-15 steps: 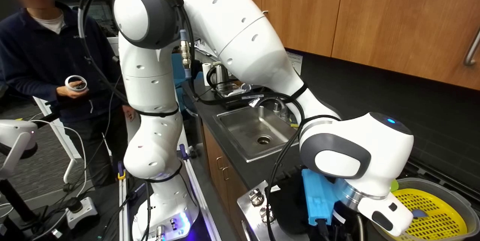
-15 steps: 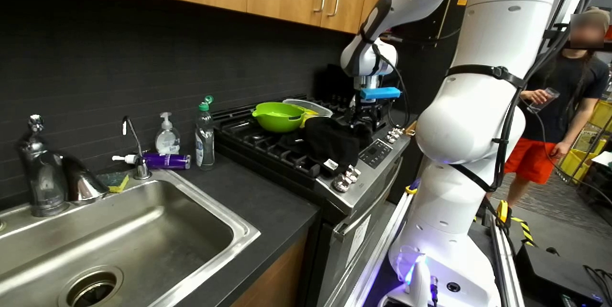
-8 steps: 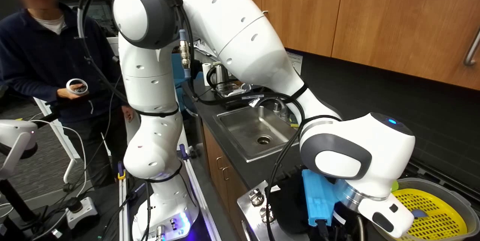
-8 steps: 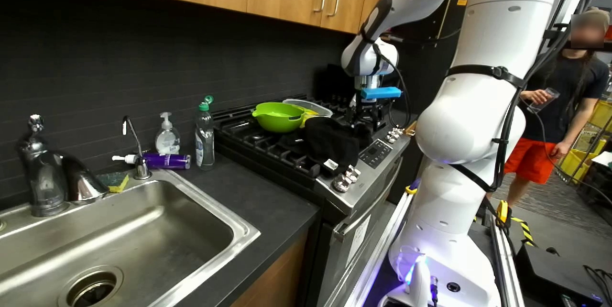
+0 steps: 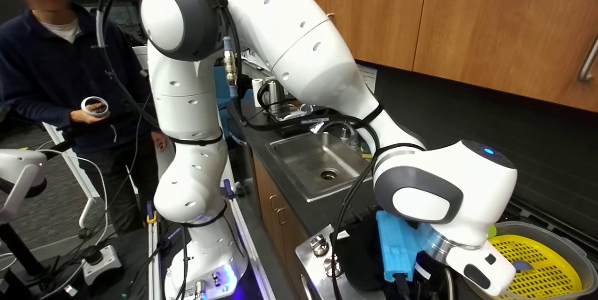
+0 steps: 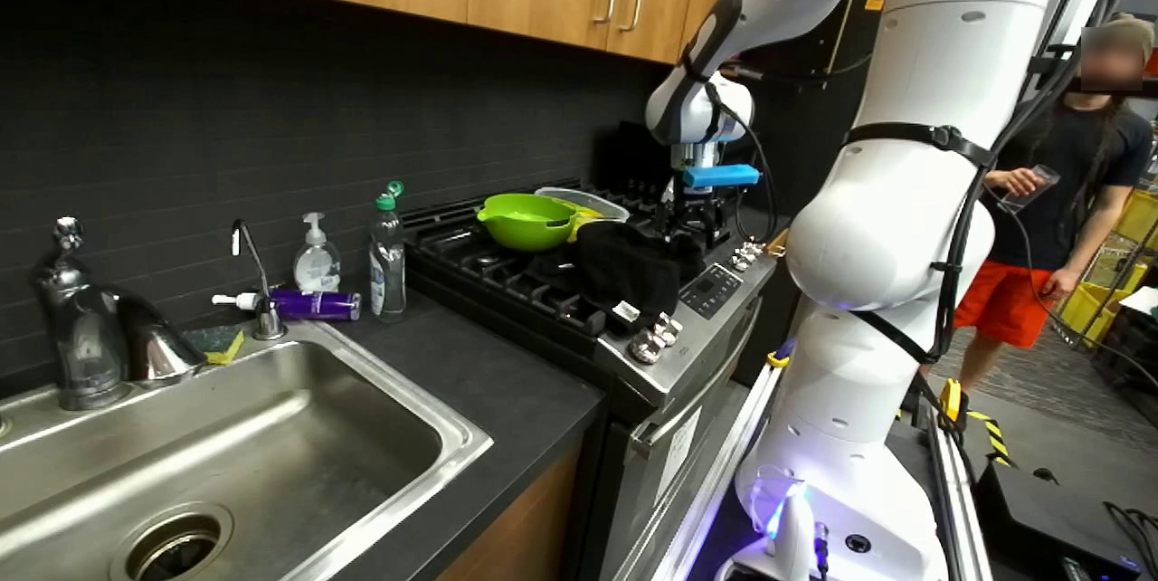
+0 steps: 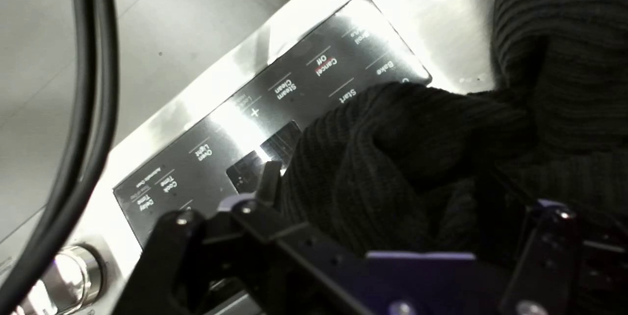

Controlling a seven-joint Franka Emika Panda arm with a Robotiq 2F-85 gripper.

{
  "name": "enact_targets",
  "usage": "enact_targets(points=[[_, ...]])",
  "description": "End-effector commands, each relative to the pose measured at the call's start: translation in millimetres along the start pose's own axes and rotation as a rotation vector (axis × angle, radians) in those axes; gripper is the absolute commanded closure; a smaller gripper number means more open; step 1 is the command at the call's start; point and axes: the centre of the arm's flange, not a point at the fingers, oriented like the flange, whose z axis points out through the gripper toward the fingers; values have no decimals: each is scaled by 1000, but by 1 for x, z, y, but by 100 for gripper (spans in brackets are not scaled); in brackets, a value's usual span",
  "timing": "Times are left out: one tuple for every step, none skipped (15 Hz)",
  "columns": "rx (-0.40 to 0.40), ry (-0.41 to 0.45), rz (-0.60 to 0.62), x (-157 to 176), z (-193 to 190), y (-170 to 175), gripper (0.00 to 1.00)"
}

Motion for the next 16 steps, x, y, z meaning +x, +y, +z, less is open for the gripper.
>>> enact_targets(points=[[0,0,0,0,0,0,0],[0,0,0,0,0,0,0],[0,0,0,0,0,0,0],[-1,-4,-9,0,0,-3,0],[-2,-3,-13,-1,-2,-5,0],[-4,0,-17,-1,-3,-8,0],[-4,0,-22,-1,-4,-11,0],[-7,-2,-27,-1,-5,-13,0],[-9,-4,-33,0,-5,-15,0],[-2,1,-21,1,-1,-11,0],[-3,1,-25,2,-1,-12,0],[-3,1,-28,2,-1,-14,0],[-3,1,-28,2,-1,-14,0],[-3,1,-28,2,-1,-14,0],[2,-9,-28,6,5,-14,0],[-11,-2,-22,9,8,-14,0]])
